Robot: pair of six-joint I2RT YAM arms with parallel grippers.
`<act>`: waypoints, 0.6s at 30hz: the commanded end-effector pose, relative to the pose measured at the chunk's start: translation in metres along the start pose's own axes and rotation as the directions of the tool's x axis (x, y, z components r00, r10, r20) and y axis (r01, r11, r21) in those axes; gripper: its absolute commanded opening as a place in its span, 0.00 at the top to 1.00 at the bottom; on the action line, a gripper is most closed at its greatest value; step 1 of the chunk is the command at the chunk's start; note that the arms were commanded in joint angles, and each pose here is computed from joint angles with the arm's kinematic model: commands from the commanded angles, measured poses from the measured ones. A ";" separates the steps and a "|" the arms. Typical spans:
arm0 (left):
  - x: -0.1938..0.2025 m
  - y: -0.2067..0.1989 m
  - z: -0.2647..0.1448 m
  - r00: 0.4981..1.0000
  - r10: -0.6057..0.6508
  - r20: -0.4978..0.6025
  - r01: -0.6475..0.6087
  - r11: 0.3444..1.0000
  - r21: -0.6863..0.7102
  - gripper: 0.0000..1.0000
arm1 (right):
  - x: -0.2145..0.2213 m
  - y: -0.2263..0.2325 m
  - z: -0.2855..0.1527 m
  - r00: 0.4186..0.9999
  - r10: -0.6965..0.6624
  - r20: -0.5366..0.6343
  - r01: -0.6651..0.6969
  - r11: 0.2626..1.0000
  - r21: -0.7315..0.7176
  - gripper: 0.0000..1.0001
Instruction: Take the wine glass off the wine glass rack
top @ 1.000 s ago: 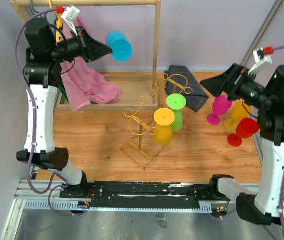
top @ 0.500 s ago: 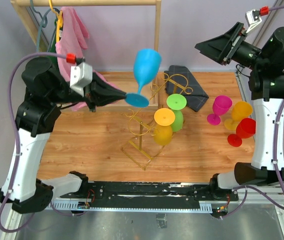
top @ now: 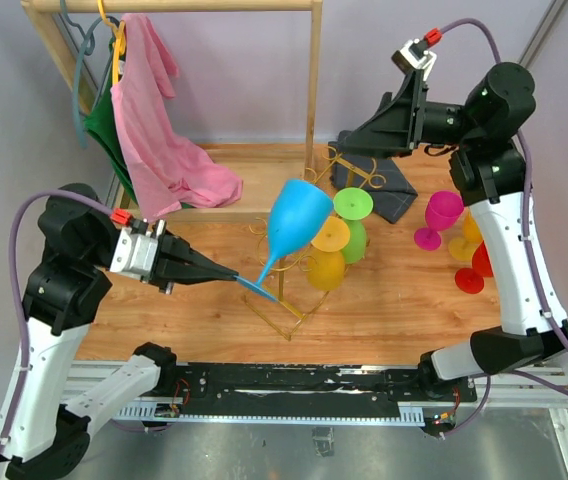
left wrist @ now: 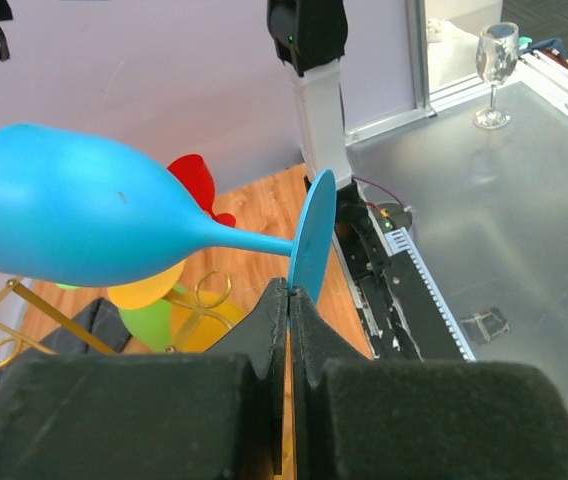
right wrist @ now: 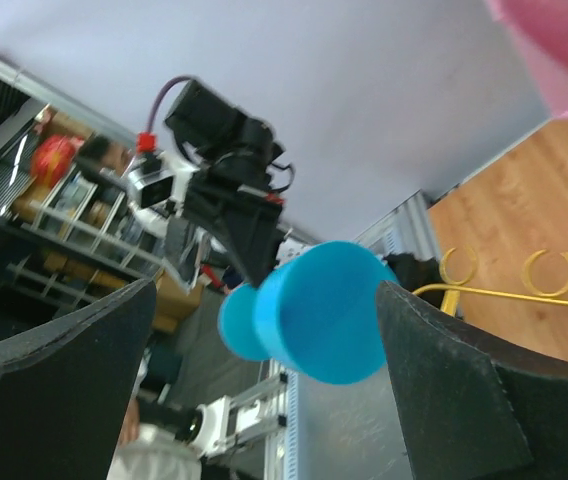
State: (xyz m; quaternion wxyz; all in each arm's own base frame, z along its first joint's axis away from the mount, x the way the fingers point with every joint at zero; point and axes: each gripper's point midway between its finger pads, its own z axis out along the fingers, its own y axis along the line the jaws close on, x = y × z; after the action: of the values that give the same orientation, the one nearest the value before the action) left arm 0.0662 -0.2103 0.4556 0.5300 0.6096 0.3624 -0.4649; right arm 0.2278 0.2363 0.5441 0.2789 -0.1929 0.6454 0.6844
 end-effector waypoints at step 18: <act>0.038 -0.026 -0.006 0.968 0.250 -0.016 -0.250 0.968 -0.010 1.00 | 0.117 0.028 0.019 0.915 0.170 -0.365 -0.209 0.975 -0.070 0.24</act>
State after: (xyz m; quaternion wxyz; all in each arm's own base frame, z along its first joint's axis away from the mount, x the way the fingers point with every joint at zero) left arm 0.0558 -0.2025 0.4108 0.5744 0.6440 0.3075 -0.4010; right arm 0.1382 0.2693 0.4930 0.0908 -0.2352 0.6738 0.6945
